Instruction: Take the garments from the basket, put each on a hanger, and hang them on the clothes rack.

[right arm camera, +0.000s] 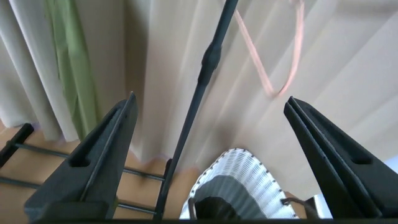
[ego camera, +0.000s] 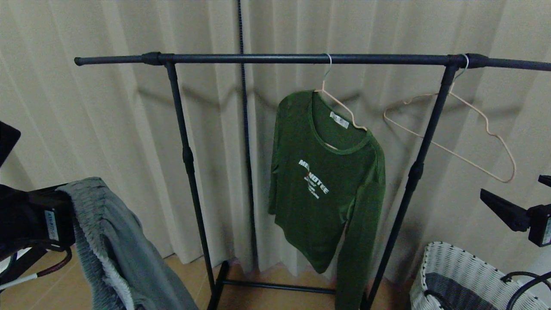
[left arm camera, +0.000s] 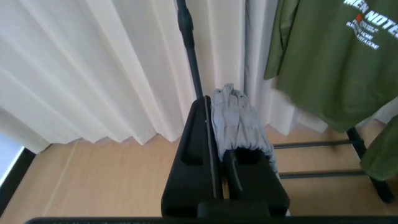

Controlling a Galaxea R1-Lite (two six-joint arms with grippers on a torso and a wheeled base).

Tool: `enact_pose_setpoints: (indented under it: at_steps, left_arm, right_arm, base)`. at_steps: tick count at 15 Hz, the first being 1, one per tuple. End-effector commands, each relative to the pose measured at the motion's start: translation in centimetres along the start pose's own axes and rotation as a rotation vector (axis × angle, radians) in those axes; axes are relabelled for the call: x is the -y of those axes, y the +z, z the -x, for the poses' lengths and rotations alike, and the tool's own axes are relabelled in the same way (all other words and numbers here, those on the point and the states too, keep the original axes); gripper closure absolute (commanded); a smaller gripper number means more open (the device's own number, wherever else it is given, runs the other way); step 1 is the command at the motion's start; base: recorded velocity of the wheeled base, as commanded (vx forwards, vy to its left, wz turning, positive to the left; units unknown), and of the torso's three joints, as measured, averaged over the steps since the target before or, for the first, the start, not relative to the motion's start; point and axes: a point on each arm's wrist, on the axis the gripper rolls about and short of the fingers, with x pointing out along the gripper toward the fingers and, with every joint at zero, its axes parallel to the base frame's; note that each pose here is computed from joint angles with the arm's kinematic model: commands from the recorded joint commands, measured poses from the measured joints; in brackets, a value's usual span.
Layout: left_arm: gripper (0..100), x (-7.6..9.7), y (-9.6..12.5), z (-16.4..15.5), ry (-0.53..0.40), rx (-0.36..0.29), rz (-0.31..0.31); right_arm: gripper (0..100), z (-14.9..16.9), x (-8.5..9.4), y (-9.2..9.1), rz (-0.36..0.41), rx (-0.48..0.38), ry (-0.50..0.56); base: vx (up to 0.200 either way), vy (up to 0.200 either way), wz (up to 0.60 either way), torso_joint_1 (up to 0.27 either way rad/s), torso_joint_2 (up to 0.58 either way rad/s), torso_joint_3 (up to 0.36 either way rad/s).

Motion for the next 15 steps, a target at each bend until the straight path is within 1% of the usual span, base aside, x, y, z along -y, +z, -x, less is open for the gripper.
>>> enact_pose_setpoints:
  at_steps: [1, 6, 8, 10, 12, 15]
  left_arm:
    - [100, 0.03, -0.12, -0.04, 0.0, -0.004, -0.002]
    - [100, 0.04, -0.46, 0.05, 0.001, -0.01, -0.007]
    - [100, -0.02, -0.4, 0.12, 0.004, -0.006, -0.005]
    - [100, 0.03, -0.66, 0.04, 0.005, -0.002, -0.004]
    - [100, 0.14, -0.85, -0.17, 0.01, 0.039, 0.006]
    - [100, 0.09, -0.79, -0.12, 0.016, 0.062, -0.005]
  right_arm:
    - [0, -0.1, -0.01, -0.02, 0.001, -0.004, 0.001]
    - [0, -0.31, -0.03, -0.07, 0.001, -0.011, 0.002]
    - [0, -0.22, -0.16, -0.61, 0.002, -0.028, 0.007]
    - [0, -0.04, -0.19, -0.8, 0.004, -0.029, 0.009]
    - [0, -0.12, -0.12, -0.52, 0.001, -0.021, 0.007]
    - [0, -0.16, -0.13, -0.46, 0.025, -0.021, 0.009]
  base:
    - [0.0, 0.0, 0.0, 0.203, -0.47, -0.271]
    - [0.0, 0.0, 0.0, 0.212, -0.49, -0.278]
    - [0.0, 0.0, 0.0, 0.195, -0.45, -0.244]
    - [0.0, 0.0, 0.0, 0.078, -0.17, -0.097]
    - [0.0, 0.0, 0.0, 0.013, -0.04, -0.018]
    - [0.0, 0.0, 0.0, 0.0, 0.0, 0.0]
